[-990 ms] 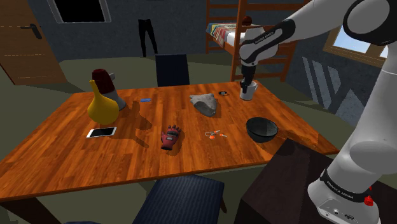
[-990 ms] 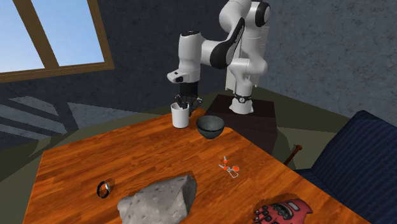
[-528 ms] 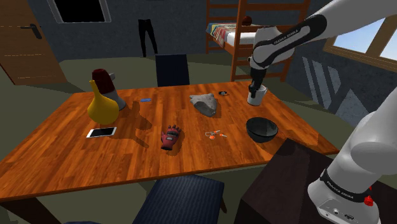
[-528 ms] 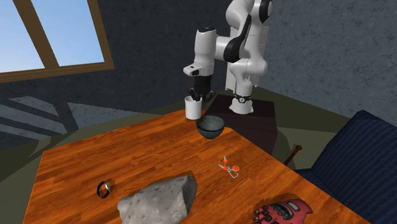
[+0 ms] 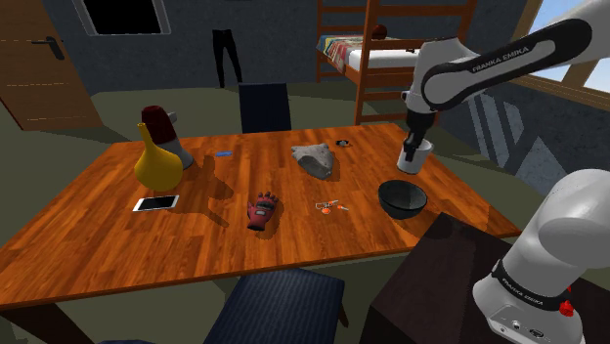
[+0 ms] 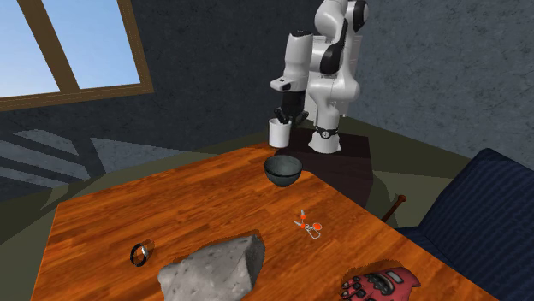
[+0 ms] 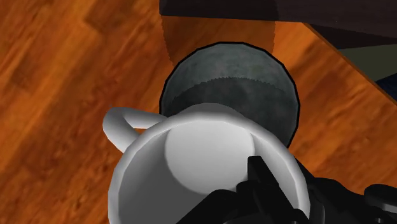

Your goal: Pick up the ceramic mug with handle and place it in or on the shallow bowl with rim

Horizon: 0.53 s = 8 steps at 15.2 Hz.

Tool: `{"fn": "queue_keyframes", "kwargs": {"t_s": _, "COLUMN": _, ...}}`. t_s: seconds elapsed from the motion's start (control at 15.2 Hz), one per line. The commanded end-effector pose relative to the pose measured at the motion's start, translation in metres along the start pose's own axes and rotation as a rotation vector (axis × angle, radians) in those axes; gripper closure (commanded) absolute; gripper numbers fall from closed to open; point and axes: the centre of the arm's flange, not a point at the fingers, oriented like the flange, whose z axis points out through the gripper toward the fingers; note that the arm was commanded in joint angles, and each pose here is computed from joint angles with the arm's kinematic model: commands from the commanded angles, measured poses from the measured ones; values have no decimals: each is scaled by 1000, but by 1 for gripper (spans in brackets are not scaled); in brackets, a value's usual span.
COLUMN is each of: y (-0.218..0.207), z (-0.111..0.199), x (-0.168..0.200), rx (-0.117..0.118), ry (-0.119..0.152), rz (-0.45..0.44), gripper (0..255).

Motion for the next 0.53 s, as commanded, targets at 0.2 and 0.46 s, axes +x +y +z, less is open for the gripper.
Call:
{"fn": "queue_keyframes", "kwargs": {"t_s": 0.2, "y": -10, "z": 23, "x": -16, "rx": -1, "ry": 0, "rz": 0, "gripper": 255}}
{"fn": "queue_keyframes", "kwargs": {"t_s": 0.46, "y": -11, "z": 44, "x": -16, "rx": -1, "ry": 0, "rz": 0, "gripper": 255}}
